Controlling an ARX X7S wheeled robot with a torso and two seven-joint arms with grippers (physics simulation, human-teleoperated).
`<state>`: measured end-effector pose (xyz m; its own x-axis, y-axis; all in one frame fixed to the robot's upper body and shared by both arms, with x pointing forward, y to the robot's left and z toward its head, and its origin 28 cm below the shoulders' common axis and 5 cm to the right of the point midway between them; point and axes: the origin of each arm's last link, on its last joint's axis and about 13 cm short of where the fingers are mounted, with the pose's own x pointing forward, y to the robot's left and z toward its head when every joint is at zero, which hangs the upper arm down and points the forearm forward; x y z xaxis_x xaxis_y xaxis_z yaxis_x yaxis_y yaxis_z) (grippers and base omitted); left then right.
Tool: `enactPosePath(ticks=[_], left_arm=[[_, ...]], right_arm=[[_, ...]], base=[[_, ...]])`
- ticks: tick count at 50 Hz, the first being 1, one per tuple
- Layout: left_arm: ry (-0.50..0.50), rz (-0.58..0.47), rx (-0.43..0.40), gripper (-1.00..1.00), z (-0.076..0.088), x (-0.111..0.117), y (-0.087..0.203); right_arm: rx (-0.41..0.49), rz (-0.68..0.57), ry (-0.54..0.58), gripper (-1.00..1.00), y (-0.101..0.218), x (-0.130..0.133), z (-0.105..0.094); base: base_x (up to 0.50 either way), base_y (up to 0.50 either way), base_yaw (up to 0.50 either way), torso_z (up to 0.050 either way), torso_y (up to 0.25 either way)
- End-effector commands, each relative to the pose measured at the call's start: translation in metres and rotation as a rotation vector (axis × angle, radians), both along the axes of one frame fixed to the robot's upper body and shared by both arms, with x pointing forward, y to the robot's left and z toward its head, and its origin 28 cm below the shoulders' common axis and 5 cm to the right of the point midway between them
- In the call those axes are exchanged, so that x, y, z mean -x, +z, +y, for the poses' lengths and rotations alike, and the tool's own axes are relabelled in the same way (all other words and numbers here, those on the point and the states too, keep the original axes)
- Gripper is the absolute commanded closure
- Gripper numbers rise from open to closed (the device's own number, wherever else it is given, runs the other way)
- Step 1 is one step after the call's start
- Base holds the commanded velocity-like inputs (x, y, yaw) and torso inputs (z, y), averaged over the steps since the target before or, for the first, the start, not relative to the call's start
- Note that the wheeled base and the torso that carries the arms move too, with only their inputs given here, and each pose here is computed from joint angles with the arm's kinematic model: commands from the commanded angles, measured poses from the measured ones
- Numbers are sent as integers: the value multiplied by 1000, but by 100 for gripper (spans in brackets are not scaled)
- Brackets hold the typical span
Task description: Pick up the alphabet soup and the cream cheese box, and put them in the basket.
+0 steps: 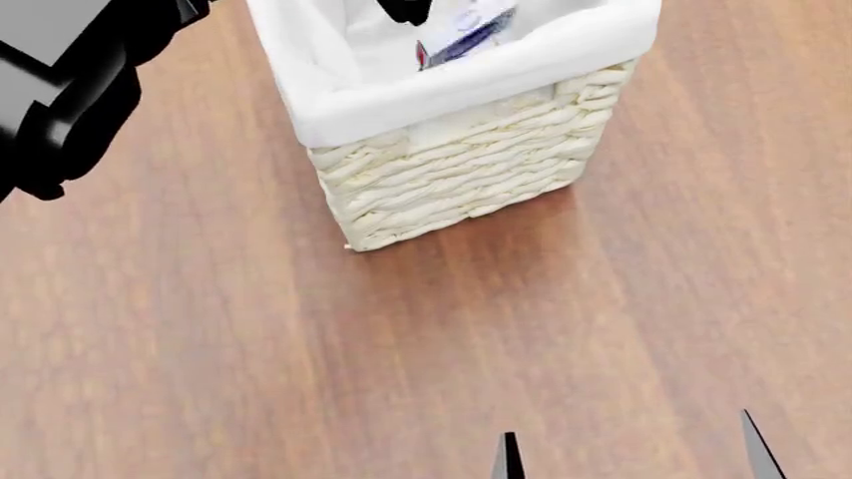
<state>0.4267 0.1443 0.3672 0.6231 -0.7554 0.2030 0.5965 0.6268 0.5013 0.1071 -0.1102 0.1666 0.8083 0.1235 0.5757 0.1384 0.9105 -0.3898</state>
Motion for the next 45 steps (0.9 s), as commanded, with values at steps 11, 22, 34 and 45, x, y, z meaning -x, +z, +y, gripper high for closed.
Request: enactPosePath(ticks=[11,22,34,45], left_arm=[[107,-201,265,-100,-18,10,5],[319,-324,969,-100,29,93,-16],[387,-471,986,-100,29,189,-108],[361,-426,958,-100,30,203,-131]], right_arm=[[-1,11,7,-100,-2,-4,1],[-12,19,14,-100,-4,-6,2],[-39,26,52,-100,-9,-16,8],[-44,34,65,-100,-10,-22,10]], base=[[0,0,0,0,0],[0,0,0,0,0],[0,0,0,0,0],[0,0,0,0,0]])
